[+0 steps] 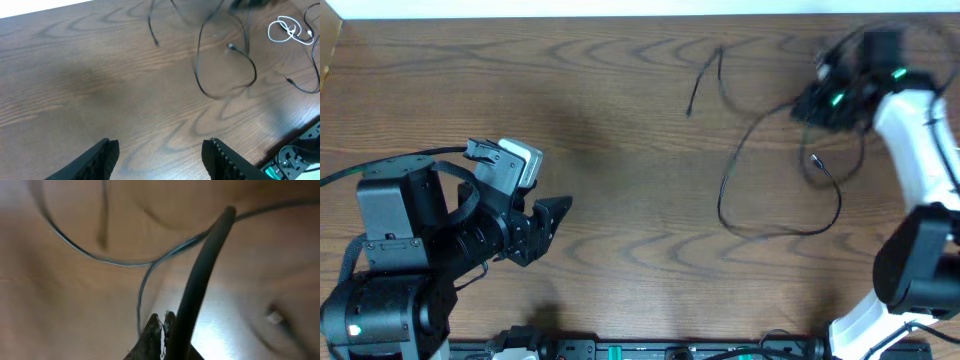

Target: Untangle cables

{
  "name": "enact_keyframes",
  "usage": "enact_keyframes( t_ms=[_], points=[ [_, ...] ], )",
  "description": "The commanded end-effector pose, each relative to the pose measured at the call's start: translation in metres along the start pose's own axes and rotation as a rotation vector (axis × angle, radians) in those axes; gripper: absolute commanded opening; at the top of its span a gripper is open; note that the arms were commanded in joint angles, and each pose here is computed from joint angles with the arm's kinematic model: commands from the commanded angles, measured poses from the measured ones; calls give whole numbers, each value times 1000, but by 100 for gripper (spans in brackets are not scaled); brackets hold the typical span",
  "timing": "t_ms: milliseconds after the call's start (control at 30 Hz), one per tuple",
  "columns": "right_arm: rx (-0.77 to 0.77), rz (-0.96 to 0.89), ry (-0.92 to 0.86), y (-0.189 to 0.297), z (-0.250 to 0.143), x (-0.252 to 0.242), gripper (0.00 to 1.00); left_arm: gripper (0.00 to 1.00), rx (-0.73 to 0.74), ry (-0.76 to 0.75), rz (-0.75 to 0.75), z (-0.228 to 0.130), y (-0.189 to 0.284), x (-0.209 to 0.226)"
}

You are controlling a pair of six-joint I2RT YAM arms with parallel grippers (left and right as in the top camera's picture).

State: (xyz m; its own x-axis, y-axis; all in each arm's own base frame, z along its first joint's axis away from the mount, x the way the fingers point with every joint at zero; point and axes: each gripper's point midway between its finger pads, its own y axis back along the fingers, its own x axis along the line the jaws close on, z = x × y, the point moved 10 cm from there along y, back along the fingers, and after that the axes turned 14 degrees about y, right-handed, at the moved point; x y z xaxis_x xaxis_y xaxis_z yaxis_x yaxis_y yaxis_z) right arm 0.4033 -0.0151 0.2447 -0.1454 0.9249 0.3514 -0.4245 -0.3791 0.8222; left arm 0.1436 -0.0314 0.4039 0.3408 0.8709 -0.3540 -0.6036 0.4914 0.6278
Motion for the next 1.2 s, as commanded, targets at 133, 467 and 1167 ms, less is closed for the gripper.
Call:
enact_keyframes(
  t_ms=[133,467,1167],
  points=[
    [-268,-395,-119,136,46,-57,1,59,4,-1,1,-1,3,-2],
    [-341,-781,-551,267,-29,-168,1,59,11,3,0,0,1,-1],
    [-450,-369,-568,271,-47,-179,99,59,44,33,-1,-1,-3,2]
  ],
)
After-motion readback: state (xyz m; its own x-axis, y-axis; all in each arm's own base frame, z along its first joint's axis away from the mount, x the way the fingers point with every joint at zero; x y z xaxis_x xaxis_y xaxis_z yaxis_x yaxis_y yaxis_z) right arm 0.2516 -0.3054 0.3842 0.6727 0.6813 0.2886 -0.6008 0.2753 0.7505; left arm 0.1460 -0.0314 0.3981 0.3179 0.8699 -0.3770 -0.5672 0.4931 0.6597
